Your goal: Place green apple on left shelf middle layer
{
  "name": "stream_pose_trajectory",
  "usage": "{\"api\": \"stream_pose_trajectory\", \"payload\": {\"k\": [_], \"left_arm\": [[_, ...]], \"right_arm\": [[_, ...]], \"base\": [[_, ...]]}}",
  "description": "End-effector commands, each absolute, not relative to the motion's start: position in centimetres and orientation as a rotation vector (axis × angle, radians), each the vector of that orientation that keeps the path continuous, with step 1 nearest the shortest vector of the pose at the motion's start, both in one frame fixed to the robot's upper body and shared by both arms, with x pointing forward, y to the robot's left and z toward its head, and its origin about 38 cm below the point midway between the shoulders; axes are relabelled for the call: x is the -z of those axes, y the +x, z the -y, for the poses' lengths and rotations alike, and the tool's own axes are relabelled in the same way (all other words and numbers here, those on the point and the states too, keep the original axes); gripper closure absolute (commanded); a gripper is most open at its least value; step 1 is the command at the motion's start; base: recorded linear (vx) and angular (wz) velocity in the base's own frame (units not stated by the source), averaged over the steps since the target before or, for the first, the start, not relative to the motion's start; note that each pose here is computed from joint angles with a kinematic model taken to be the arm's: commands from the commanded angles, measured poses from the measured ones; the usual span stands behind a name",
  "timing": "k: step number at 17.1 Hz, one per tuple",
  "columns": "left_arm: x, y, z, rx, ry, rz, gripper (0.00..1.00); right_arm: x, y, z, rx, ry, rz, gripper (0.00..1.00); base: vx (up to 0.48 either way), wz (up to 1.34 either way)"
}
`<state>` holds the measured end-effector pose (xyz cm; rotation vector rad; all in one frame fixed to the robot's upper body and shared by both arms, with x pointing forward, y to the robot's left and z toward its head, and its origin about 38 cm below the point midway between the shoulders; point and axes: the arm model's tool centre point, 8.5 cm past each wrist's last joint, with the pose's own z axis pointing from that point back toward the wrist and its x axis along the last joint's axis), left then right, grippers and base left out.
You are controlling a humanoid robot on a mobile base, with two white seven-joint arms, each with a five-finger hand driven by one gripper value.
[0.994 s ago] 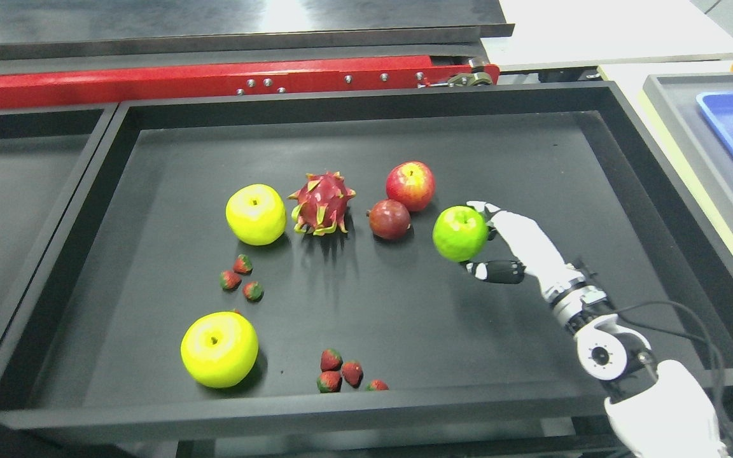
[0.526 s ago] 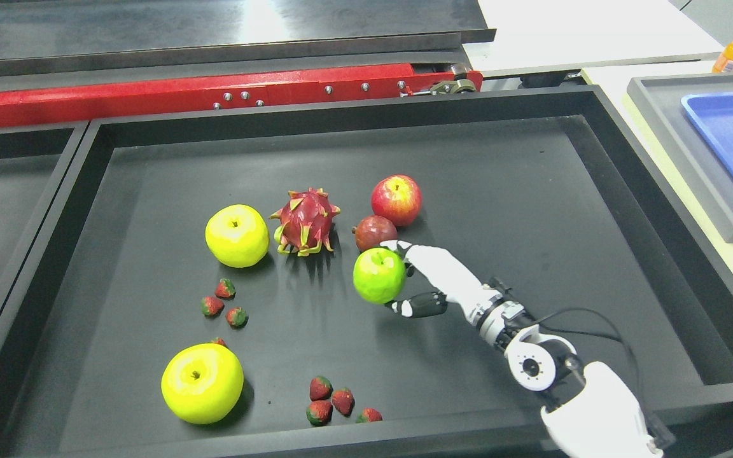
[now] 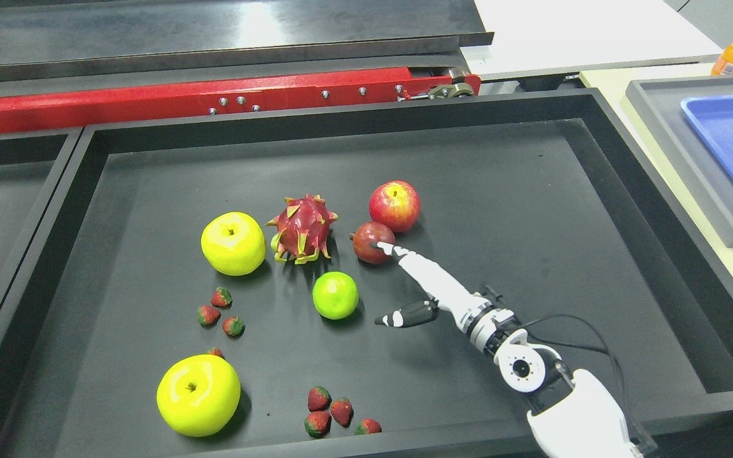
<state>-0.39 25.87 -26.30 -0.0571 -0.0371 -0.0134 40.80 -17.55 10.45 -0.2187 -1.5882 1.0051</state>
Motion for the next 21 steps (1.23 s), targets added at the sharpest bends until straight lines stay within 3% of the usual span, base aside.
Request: {"api": "stream_pose_trajectory", "payload": {"k": [1, 3, 5, 14, 21], "left_arm": [[26.2, -0.4, -27.0, 0.014, -0.039, 0.037, 0.0], [26.2, -0.4, -27.0, 0.014, -0.039, 0.035, 0.0], [26.2, -0.4, -27.0, 0.014, -0.039, 0.035, 0.0], [26.2, -0.4, -27.0, 0.014, -0.039, 0.035, 0.0], [26.2, -0.4, -27.0, 0.014, -0.039, 0.035, 0.0]], "right_arm": [[-13.5, 42.1, 28.4, -0.343, -0.224, 1.727, 0.0], [-13.6, 41.4, 31.4, -0.135, -0.227, 1.76, 0.0], [-13.1, 40.8, 32.0, -0.036, -0.26, 1.771, 0.0], [-13.2, 39.7, 29.6, -0.017, -0.25, 1.894, 0.0], [-11.5, 39.2, 26.6, -0.028, -0.146, 1.846, 0.0]], "base": [[0.003, -0.02], [0.001, -0.01], [0.0, 0.0], [0.0, 0.0], [0.0, 0.0]]}}
